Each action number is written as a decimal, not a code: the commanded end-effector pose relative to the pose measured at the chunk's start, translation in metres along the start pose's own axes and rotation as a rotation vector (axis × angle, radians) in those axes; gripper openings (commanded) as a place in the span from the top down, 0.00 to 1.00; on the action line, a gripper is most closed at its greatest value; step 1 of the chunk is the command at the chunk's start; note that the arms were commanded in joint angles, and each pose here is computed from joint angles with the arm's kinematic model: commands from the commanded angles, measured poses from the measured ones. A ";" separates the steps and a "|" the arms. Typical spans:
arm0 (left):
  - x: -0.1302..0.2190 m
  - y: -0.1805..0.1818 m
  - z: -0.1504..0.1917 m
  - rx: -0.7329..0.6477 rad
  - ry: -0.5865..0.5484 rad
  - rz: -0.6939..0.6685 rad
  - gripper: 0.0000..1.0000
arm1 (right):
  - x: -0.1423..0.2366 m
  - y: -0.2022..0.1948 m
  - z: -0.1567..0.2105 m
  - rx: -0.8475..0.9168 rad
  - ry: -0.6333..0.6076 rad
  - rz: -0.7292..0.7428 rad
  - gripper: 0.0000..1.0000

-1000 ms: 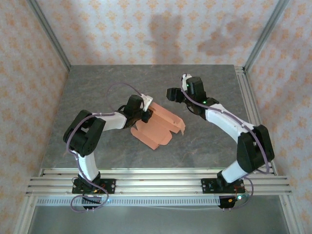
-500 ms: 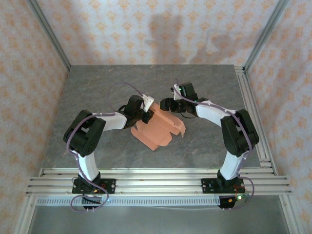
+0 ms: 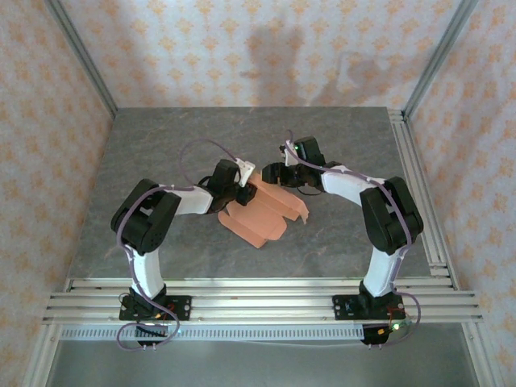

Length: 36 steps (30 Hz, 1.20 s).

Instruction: Fold the paper box

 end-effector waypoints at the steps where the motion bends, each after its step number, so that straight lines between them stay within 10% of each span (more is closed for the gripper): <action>1: -0.004 -0.002 -0.009 0.018 -0.041 -0.002 0.74 | -0.002 -0.022 0.018 -0.020 0.046 0.084 0.41; 14: -0.001 0.001 -0.014 0.016 -0.065 -0.024 1.00 | -0.003 -0.018 0.020 -0.070 0.044 0.046 0.42; 22: 0.005 0.002 -0.010 0.045 -0.097 -0.039 0.64 | -0.003 -0.025 0.019 -0.096 0.023 0.072 0.43; 36: 0.015 0.000 -0.023 0.063 -0.308 -0.029 0.65 | -0.002 -0.024 0.020 -0.153 0.013 0.041 0.45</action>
Point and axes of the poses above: each hand's point on the last joint's axis, 136 mm out from that joint toward the fingers, its own x axis back along the fingers, its own y axis along the line the jaws close on, z = x × y, the point moved 1 cm from there along x, back along the fingers, and after that the axes turned 9 degrees about -x, right-handed, at the moved point
